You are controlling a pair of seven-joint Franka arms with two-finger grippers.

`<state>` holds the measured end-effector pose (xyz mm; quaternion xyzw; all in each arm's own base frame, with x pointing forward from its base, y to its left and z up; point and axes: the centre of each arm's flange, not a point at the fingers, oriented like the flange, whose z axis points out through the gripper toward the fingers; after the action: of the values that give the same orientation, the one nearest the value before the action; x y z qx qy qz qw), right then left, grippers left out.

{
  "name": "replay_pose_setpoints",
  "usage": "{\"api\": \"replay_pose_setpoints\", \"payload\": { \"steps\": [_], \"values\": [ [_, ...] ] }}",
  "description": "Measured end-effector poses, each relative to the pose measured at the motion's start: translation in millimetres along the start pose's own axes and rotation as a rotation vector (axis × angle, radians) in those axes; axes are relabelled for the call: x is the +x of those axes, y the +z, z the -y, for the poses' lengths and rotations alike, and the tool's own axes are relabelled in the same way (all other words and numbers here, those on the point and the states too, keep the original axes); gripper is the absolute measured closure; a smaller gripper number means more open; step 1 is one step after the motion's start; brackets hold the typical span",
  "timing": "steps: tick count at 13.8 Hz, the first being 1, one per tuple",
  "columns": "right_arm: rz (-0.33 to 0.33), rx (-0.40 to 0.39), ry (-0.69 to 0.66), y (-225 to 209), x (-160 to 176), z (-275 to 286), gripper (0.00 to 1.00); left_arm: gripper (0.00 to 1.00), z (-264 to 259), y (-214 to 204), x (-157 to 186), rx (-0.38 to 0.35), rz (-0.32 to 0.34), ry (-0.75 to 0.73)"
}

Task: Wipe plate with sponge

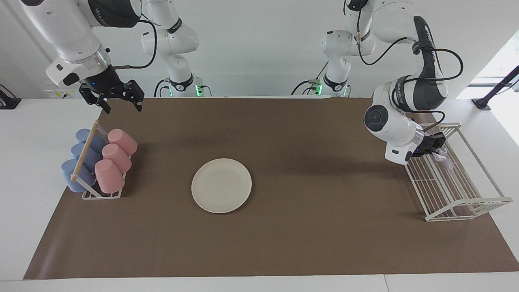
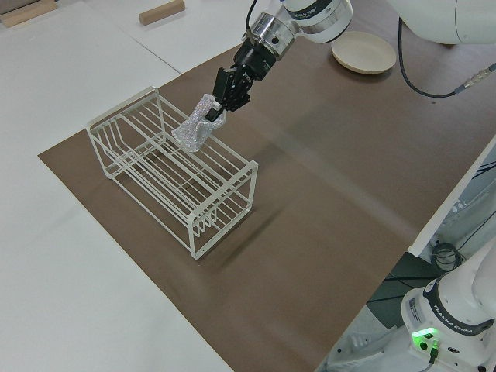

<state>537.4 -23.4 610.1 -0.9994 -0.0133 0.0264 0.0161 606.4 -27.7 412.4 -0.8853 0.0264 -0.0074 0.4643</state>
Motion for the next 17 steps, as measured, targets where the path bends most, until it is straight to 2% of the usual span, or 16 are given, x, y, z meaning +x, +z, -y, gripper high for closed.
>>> {"api": "replay_pose_setpoints", "payload": {
  "steps": [1, 2, 8, 9, 12, 17],
  "values": [
    [0.0, 0.0, -0.001, 0, 0, 1, 0.0, 0.82, 0, 0, 0, -0.001, -0.002, 0.0],
    [0.0, 0.0, -0.002, 0, 0, 1, 0.0, 0.73, -1, 1, 0, -0.002, -0.003, 0.0],
    [-0.001, 0.0, -0.003, 0, 0, 2, 0.0, 0.07, -2, 1, 0, -0.02, -0.004, -0.007],
    [-0.001, 0.0, -0.003, 0, 0, 2, 0.0, 0.0, -2, 1, 1, -0.023, -0.007, -0.009],
    [-0.001, -0.001, -0.001, 0, 0, 3, 0.0, 0.0, -1, 1, 1, -0.061, 0.001, -0.027],
    [-0.002, -0.001, -0.001, 0, 0, 3, 0.0, 0.0, 48, -28, 13, -0.257, 0.03, -0.146]
  ]
}}
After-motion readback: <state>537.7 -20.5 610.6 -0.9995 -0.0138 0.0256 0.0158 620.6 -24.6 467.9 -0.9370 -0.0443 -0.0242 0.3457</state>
